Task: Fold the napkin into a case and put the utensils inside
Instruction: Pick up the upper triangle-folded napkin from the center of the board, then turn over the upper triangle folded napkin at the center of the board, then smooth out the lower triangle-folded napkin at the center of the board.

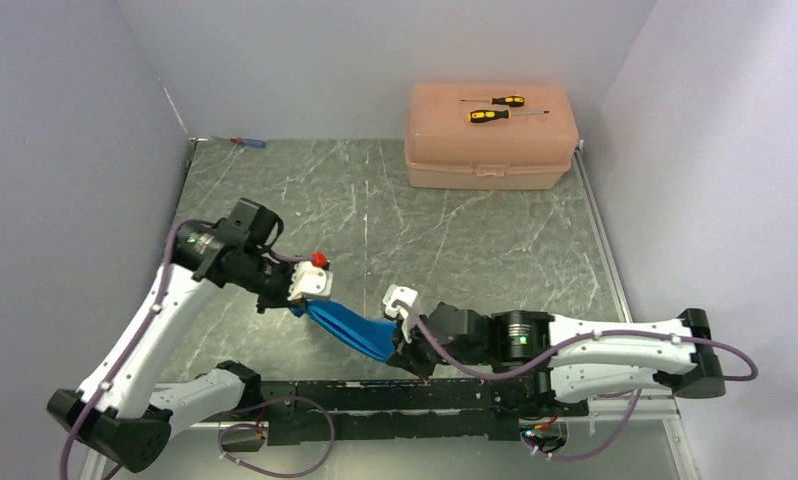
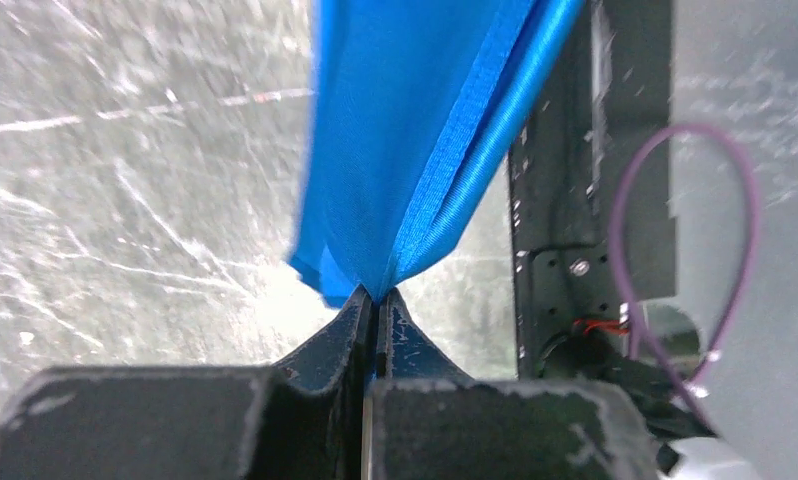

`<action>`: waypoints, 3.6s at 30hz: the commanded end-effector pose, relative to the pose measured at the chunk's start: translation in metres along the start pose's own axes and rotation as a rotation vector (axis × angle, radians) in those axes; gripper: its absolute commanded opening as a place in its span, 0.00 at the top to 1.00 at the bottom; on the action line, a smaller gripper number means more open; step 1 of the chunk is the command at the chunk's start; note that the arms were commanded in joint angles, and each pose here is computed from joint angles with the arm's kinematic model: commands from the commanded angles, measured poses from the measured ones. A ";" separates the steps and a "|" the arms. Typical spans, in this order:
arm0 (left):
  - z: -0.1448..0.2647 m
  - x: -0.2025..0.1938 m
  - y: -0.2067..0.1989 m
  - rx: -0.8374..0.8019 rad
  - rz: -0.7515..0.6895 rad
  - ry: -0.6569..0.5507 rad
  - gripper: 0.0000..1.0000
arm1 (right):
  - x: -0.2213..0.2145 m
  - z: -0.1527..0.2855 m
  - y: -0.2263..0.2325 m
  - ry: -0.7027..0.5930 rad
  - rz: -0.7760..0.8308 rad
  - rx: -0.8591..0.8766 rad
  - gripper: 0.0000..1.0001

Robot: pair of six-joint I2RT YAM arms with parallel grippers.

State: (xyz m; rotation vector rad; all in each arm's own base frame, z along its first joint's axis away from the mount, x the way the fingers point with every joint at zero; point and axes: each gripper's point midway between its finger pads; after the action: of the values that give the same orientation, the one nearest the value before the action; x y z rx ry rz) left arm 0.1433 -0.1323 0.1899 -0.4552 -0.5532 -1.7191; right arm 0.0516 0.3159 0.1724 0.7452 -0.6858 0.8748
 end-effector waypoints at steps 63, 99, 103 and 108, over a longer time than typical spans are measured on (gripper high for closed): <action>-0.087 -0.142 0.272 0.230 0.798 0.006 0.40 | 0.029 -0.122 -0.269 -0.094 -0.811 -0.369 0.46; -0.063 -0.130 0.265 0.206 0.901 -0.073 0.67 | 0.047 -0.122 -0.312 -0.156 -0.838 -0.370 0.81; -0.061 -0.134 0.250 0.177 0.905 -0.057 0.66 | 0.054 -0.120 -0.314 -0.164 -0.822 -0.377 1.00; -0.061 -0.132 0.237 0.157 0.902 -0.056 0.65 | 0.057 -0.117 -0.320 -0.158 -0.795 -0.413 1.00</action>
State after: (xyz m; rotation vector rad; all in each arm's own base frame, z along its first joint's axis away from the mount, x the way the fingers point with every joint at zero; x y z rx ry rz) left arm 0.4151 -0.0988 0.0686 -0.5001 -0.3831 -0.7546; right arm 0.3580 0.2932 0.0402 0.6418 -0.5313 -0.0741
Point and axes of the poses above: each gripper's point midway between its finger pads, its own z axis back along the fingers, its own y axis along the line the jaws close on, x = y × z, and after that the axes turned 6 degrees about -z, right-handed
